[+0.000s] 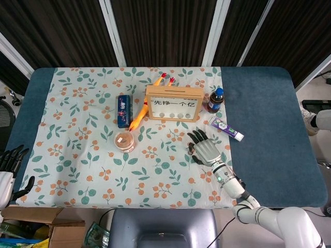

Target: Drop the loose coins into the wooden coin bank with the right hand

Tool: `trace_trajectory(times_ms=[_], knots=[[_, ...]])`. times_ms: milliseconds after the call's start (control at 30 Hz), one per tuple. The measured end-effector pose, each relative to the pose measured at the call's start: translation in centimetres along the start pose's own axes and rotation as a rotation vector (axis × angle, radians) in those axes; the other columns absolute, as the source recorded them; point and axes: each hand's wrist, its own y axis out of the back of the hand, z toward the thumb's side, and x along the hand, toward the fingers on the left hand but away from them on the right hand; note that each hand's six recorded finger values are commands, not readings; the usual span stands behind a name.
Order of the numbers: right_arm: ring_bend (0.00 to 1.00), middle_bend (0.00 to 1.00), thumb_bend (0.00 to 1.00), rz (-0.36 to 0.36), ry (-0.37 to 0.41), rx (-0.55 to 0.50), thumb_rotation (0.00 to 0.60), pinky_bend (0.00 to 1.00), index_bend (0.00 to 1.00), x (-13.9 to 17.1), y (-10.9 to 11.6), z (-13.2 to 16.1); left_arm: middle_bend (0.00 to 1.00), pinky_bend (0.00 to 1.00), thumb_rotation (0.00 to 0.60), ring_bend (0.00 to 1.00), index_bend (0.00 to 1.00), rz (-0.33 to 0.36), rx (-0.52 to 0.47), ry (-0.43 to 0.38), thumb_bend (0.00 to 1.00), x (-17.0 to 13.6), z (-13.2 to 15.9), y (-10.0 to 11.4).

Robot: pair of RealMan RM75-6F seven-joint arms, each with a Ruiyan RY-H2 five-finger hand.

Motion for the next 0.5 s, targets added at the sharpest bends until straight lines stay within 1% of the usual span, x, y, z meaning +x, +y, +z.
trace_trajectory(times_ms=[333, 500], knots=[[0.0, 0.19, 0.52, 0.0, -0.005, -0.006, 0.6, 0.01, 0.59, -0.43, 0.09, 0.12, 0.0, 0.0, 0.6, 0.0, 0.0, 0.0, 0.0, 0.002, 0.43, 0.04, -0.03, -0.01], [0.0, 0.19, 0.52, -0.007, -0.005, -0.014, 0.6, 0.01, 0.64, -0.48, 0.14, 0.22, 0.0, 0.0, 0.6, 0.0, 0.0, -0.002, 0.0, -0.001, 0.43, 0.02, 0.01, -0.04]])
